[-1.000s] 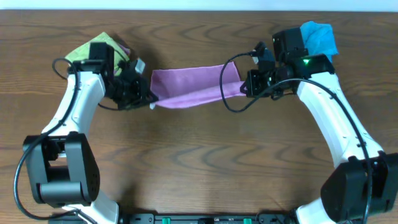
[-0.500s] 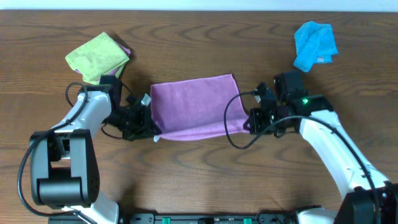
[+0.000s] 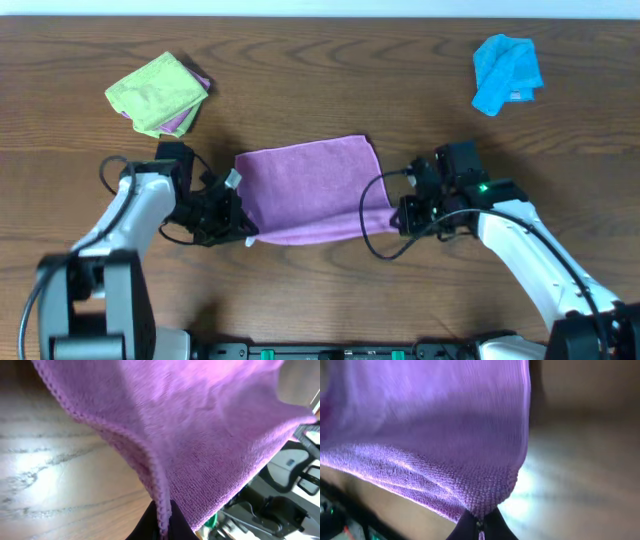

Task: Fold the cloth
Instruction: 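Pull the cloth back toward the robot, folding it into a long strip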

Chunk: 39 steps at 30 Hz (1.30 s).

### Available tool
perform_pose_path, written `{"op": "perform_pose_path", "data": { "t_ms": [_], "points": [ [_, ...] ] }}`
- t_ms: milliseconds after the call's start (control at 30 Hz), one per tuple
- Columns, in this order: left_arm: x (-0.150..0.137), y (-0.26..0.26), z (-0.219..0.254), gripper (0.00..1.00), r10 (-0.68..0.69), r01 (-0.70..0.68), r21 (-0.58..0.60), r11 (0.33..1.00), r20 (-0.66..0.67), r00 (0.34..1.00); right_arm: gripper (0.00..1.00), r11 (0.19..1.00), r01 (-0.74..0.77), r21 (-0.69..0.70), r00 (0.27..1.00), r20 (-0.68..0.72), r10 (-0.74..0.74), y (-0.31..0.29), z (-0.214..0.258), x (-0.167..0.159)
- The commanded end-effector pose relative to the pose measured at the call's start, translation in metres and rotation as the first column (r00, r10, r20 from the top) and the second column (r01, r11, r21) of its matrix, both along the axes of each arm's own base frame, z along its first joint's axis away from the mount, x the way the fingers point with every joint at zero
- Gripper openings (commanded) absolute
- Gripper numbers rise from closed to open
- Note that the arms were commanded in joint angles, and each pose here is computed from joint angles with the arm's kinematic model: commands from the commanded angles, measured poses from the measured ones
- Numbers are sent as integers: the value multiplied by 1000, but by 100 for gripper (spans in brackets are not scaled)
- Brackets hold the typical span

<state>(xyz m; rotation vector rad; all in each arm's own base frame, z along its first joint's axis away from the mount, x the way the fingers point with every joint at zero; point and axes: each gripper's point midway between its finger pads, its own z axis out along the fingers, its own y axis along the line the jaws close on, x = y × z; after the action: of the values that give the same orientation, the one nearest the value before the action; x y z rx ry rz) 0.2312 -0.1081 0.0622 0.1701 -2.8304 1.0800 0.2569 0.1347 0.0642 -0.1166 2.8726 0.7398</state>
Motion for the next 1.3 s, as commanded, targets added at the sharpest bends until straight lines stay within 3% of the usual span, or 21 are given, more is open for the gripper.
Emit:
{"op": "perform_pose_path", "data": {
  "t_ms": [0,233,533,933,1267],
  "points": [
    [8,18,5,6,63,-68,106,992,50,997,1,996,56,-69,993,106,-49,-14,4,23],
    [45,28,15,6,185,-211,139,968,182,966,1,997,69,-36,962,265,-58,-8,16,61],
    [89,43,16,6,247,-315,167,934,334,909,1,997,79,-15,942,328,-70,-2,4,91],
    [126,48,-11,6,271,-355,163,921,388,881,2,993,121,14,896,428,-115,1,3,126],
    [150,53,-25,6,324,-413,146,899,413,851,1,989,149,-7,895,426,-132,0,-16,150]
  ]
}}
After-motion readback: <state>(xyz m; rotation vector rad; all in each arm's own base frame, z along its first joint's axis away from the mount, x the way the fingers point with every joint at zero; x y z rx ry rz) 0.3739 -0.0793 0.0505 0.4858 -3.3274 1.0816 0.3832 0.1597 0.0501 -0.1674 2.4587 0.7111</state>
